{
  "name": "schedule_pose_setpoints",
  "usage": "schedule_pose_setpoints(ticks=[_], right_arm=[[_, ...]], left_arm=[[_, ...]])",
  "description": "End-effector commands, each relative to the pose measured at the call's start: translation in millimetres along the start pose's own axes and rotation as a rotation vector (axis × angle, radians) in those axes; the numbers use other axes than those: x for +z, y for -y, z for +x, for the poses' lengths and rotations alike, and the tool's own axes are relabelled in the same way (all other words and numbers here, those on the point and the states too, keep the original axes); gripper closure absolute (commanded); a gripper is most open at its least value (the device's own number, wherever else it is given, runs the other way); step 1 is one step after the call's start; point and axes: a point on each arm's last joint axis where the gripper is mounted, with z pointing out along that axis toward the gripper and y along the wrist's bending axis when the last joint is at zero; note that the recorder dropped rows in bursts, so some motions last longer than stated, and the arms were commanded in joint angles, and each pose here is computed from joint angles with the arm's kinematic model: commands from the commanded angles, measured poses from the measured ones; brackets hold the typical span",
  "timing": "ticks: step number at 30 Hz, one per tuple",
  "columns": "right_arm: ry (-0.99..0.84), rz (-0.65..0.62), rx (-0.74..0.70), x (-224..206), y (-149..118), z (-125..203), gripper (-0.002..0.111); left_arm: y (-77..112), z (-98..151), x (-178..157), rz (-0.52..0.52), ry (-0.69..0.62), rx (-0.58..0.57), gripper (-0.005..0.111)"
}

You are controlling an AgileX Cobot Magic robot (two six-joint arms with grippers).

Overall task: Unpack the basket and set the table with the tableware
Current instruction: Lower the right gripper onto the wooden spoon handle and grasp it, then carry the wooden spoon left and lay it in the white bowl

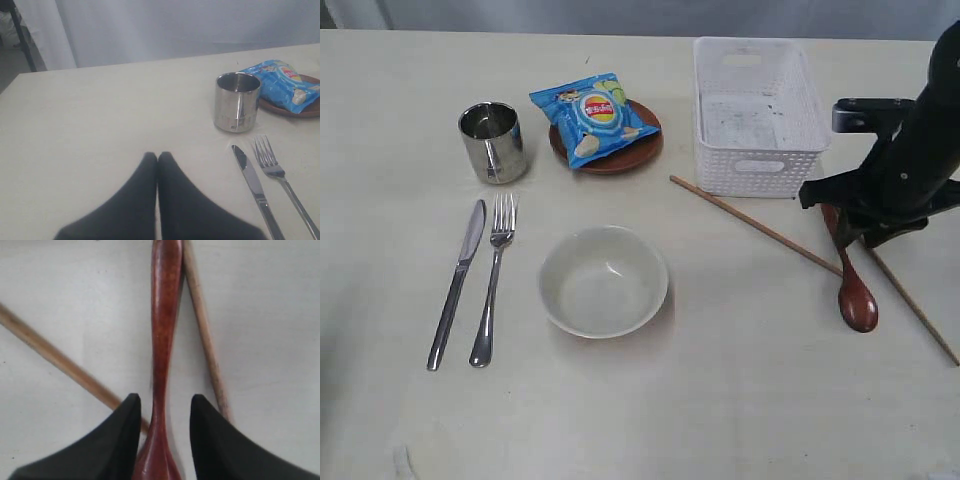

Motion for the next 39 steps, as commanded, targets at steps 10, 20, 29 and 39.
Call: schedule_pose_setpoints(ticks=[10,20,29,39], right_arm=[[-0.055,-0.002,0.000,22.7,-0.1,-0.1,0.076],[-0.101,-0.006,0.008,21.6,-0.6,3.7,0.109],[0.170,-0.176,-0.206,-68.4,-63.1,20.7,0.109],[0.323,-0.262,-0.628,-93.3,-150.3,51.1,0.109]], left_arm=[[0.4,0.6,0.1,0.005,0.000,-0.002,0.107],[0.4,0.6,0.1,0.005,0.000,-0.002,0.107],[0.4,0.6,0.1,0.005,0.000,-0.002,0.107],[0.4,0.6,0.1,0.005,0.000,-0.002,0.107]])
